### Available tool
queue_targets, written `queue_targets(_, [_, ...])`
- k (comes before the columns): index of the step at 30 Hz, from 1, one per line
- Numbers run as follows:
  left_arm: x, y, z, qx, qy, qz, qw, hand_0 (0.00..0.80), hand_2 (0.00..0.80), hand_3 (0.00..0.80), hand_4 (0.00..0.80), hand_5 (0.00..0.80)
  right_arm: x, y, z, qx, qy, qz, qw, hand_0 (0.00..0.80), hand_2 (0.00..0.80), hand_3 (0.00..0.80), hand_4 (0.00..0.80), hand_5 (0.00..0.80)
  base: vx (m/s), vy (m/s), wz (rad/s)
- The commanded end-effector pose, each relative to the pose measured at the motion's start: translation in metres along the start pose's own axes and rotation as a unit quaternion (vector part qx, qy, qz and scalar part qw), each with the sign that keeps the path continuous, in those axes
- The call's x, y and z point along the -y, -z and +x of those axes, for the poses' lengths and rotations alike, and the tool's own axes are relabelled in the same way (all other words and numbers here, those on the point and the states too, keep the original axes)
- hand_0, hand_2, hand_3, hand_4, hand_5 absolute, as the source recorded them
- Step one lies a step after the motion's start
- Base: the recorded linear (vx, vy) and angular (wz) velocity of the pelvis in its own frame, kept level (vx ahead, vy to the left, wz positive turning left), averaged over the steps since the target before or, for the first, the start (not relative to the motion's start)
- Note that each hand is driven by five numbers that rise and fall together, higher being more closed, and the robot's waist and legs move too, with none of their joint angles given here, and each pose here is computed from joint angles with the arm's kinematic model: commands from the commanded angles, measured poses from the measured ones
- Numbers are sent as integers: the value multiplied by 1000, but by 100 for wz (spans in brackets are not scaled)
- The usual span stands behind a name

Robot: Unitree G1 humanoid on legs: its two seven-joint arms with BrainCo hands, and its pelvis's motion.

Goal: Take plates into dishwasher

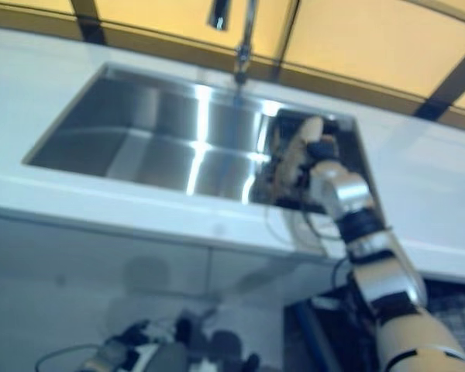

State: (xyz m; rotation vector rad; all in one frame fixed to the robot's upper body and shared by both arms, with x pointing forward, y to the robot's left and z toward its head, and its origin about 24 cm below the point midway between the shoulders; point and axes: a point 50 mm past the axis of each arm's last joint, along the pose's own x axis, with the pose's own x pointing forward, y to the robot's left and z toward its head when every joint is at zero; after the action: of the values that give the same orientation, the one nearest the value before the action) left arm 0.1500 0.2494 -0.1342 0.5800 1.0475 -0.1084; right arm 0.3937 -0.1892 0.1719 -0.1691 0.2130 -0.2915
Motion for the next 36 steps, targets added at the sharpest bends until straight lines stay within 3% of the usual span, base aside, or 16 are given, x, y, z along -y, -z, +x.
queue_targets(1, [22,7,-2,-13,36,36,999,0,0,0,0,0,25,-32,2,55,34,-2,998,800,800,800,800,800,0,0,0])
queue_targets(11, [24,11,-3,-14,37,38,999,0,0,0,0,0,36,-59,-7,146,64,-3,987,800,800,800,800,800,0,0,0])
queue_targets(20, [24,21,-5,-20,32,33,999,0,0,0,0,0,58,-106,-38,307,116,-19,944,800,800,800,800,800,-3,-4,0])
queue_targets(36, [22,38,-9,-37,25,20,999,0,0,0,0,0,109,-146,-85,444,168,5,880,800,800,800,800,800,-45,-39,-9])
